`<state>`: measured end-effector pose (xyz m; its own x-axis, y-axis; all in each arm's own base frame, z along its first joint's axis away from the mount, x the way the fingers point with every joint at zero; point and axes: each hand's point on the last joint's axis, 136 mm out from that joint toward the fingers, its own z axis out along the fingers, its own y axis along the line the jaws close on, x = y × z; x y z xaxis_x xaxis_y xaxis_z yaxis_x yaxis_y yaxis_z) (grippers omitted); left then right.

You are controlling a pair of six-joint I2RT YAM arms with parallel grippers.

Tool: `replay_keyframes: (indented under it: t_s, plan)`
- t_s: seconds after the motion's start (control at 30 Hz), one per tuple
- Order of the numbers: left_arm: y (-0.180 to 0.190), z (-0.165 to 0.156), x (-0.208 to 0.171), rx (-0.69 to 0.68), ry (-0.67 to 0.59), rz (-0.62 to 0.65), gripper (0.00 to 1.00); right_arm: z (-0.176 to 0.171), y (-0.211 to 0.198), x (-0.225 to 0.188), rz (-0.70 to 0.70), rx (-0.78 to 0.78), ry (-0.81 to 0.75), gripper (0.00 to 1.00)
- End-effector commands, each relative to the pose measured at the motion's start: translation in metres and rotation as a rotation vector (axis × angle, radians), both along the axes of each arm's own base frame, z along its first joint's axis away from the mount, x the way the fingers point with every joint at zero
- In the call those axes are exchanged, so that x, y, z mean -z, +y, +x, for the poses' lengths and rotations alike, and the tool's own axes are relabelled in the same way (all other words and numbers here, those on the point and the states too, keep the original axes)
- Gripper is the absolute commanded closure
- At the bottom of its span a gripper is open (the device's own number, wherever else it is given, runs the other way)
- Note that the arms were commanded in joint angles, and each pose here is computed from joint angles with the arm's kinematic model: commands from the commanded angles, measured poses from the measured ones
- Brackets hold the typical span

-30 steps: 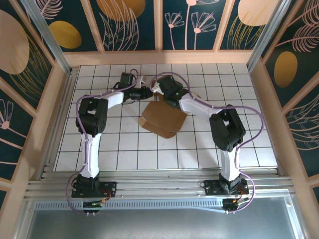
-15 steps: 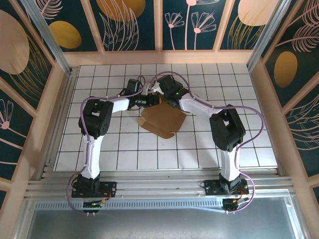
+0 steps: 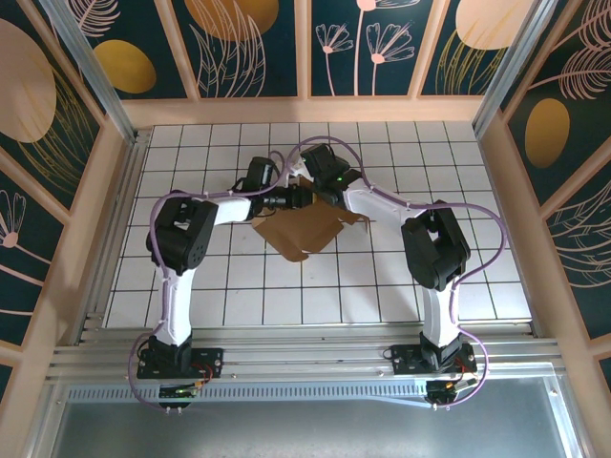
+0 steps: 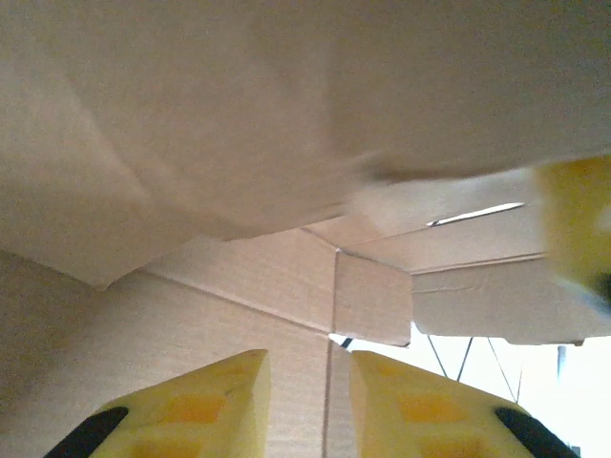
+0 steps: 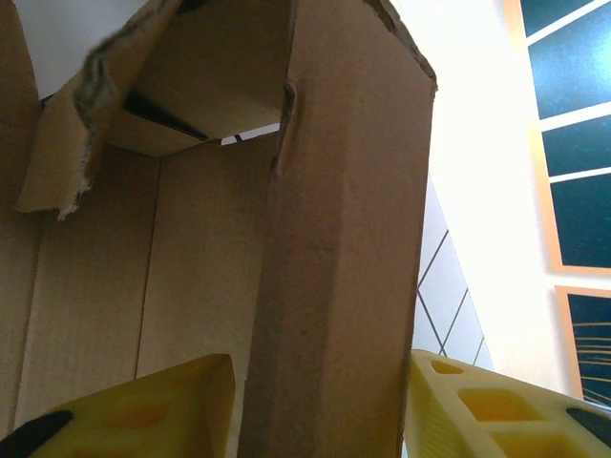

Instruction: Fold the paper box

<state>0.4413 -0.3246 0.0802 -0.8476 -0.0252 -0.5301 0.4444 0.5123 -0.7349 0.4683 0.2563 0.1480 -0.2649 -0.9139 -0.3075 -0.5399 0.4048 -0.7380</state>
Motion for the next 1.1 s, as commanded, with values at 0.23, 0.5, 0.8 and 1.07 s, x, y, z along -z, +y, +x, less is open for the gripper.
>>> replay_keyframes:
  t_s: [0.23, 0.5, 0.8, 1.07]
  plan:
    - [0.04, -0.012, -0.079, -0.033, -0.358, 0.167, 0.7, -0.013, 0.005, 0.011, 0.0, -0.04, 0.071, 0.51]
    - [0.103, 0.021, -0.082, -0.206, -0.566, 0.381, 0.69, -0.014, 0.006, 0.012, 0.006, -0.04, 0.077, 0.51]
    - [0.068, 0.059, -0.061, 0.058, -0.675, 0.332, 0.62, -0.014, 0.006, 0.007, 0.013, -0.043, 0.071, 0.51]
    - [0.038, 0.062, -0.039, 0.285, -0.742, 0.243, 0.41, -0.015, 0.006, 0.008, 0.011, -0.044, 0.073, 0.51]
